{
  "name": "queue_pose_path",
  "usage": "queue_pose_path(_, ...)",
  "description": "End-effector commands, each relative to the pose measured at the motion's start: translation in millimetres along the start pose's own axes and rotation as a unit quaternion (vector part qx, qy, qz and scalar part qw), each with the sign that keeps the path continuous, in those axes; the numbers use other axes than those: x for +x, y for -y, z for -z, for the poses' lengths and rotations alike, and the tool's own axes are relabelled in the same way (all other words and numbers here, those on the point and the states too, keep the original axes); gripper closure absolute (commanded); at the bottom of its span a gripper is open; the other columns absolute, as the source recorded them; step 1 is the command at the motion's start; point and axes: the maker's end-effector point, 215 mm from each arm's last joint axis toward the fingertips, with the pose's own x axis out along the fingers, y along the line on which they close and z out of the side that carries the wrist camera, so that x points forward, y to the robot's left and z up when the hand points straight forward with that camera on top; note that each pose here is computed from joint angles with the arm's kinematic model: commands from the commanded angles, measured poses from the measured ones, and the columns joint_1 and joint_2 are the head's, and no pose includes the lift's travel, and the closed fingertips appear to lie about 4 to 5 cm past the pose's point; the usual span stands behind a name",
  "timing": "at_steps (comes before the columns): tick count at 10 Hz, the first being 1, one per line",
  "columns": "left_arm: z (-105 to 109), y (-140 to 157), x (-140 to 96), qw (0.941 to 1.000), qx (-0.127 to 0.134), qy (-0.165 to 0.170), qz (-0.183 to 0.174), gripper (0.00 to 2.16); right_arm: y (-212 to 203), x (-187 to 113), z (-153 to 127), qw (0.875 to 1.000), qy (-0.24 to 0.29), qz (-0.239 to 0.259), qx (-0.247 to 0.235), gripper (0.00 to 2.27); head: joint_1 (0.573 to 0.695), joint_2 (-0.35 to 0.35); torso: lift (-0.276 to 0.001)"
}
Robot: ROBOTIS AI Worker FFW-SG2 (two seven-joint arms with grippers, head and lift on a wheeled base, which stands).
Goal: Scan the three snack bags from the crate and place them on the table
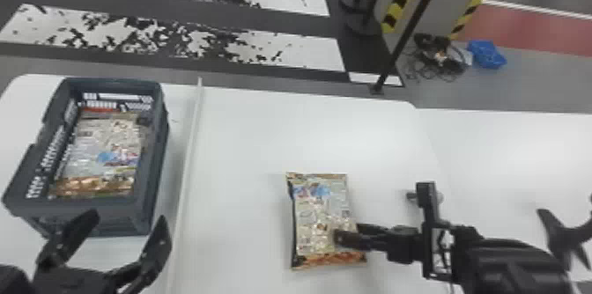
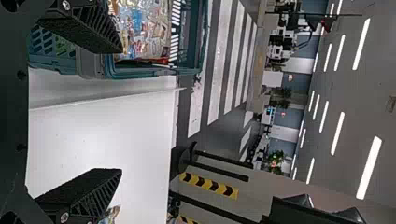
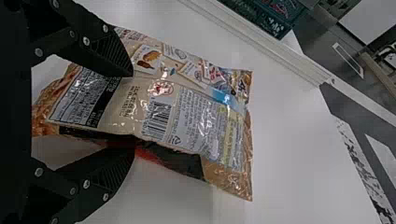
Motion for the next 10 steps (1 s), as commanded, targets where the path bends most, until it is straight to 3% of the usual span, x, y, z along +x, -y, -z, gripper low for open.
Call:
queue_pose_path(1,2,1,1,1.0,-0.001,-0.004,0.002,0.09,-2,1,7,1.0,0.0,0.0,0.0,2.05,0.695,-0.202,-0.037)
queue_pose_path(2,3,0,1,1.0,0.0,-0.004,0.001,0.09,-2,-4,9,1.0,0.006,0.004,-0.002,2.14,0.695,-0.198,-0.037)
queue_pose_path(5,6,0,1,1.0,-0.001,-0.01,0.001,0.09,-20,-37,-5,0.999,0.046,-0.002,0.016,2.14,0.695,-0.212,-0.037)
queue_pose_path(8,9,4,2,0.9999,-0.003,-0.013,0.005,0.09,-28,-96,-67,0.987,0.139,-0.029,0.071,2.14,0.695,-0.243,-0.037)
queue_pose_path(10,15,5,1,0.9997,-0.005,-0.023,0.007,0.09,0,-160,-128,0.962,0.253,-0.012,0.104,2.14,0.695,-0.287,-0.037)
